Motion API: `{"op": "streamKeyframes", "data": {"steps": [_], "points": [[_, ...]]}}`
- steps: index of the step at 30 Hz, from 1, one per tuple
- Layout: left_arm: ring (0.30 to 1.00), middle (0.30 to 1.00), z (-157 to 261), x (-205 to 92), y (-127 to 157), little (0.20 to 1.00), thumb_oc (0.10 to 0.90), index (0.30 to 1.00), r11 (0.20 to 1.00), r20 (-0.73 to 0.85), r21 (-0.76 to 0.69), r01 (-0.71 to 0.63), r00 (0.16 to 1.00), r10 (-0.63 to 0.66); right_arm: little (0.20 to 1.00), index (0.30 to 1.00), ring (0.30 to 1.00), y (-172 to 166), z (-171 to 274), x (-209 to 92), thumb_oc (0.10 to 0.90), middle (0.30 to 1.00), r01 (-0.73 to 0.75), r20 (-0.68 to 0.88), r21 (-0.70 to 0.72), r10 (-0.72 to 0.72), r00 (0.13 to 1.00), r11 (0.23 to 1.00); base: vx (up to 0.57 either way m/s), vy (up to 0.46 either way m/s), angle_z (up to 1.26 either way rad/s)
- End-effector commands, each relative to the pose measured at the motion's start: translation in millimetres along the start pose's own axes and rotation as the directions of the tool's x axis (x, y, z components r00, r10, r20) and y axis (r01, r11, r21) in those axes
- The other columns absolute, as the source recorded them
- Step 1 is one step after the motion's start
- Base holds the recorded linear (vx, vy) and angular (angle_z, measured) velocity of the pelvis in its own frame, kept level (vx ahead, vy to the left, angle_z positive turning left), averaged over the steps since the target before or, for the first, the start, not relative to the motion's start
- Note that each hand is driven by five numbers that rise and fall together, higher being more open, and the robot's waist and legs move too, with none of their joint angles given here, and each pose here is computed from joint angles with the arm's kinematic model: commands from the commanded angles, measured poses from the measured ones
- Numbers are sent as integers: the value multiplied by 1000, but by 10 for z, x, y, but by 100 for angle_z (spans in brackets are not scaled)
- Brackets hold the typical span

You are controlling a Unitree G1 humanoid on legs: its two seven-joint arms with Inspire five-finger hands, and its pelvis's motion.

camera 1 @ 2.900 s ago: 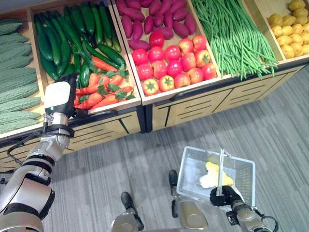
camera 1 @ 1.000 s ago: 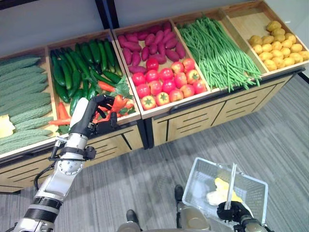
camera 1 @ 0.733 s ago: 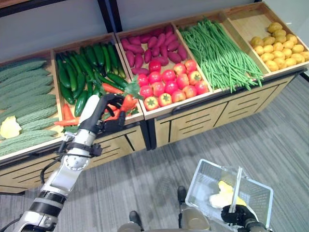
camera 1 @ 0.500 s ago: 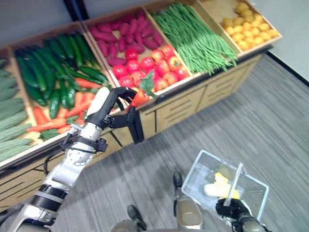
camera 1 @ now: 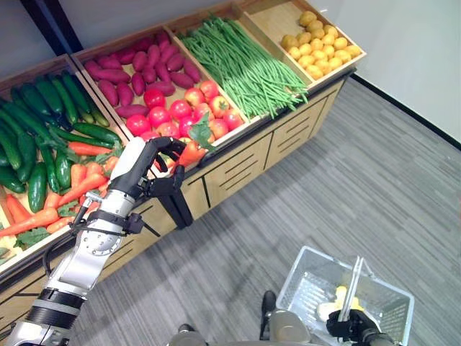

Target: Get the vegetables into the basket

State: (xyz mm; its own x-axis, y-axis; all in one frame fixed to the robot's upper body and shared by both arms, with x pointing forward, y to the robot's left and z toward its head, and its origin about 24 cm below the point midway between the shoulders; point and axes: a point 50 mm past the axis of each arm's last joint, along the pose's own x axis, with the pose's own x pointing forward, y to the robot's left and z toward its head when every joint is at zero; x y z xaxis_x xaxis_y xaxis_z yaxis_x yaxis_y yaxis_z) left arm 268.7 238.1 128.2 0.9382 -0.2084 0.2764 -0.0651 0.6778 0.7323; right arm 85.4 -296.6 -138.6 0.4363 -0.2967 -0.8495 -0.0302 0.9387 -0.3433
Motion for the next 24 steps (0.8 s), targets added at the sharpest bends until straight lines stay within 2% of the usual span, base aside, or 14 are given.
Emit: {"op": "streamKeyframes", "data": {"steps": [1,8,10,14,18,24], "points": [[300,300,417,143,276,300,400,300,993,232,-6,-115,966,113,300,300,300,-81,-149,-47,400,300,15,-27,-34,-15,1000,999,10,-143,-1],[300,300,445,203,225,300,400,300,993,243,-40,-114,963,121,300,300,300,-149,-201,-69,400,300,38,-40,-16,-38,998,999,-5,-125,-6],[300,300,435,196,193,300,400,300,990,234,-75,-121,963,135,300,300,300,-283,-93,-43,400,300,73,-25,-36,-74,997,997,-47,21,-47],[300,300,454,161,234,300,400,300,988,252,-44,-145,956,151,300,300,300,-265,68,-3,400,300,52,21,-80,-51,999,995,27,108,-103],[300,300,543,184,224,300,400,300,991,296,-48,-122,946,131,300,300,300,-273,52,-8,400,300,58,19,-58,-57,998,997,65,181,-101],[300,300,570,180,278,300,400,300,992,310,-14,-123,943,121,300,300,300,-122,25,4,400,300,16,4,-61,-16,1000,998,20,236,-40]]}}
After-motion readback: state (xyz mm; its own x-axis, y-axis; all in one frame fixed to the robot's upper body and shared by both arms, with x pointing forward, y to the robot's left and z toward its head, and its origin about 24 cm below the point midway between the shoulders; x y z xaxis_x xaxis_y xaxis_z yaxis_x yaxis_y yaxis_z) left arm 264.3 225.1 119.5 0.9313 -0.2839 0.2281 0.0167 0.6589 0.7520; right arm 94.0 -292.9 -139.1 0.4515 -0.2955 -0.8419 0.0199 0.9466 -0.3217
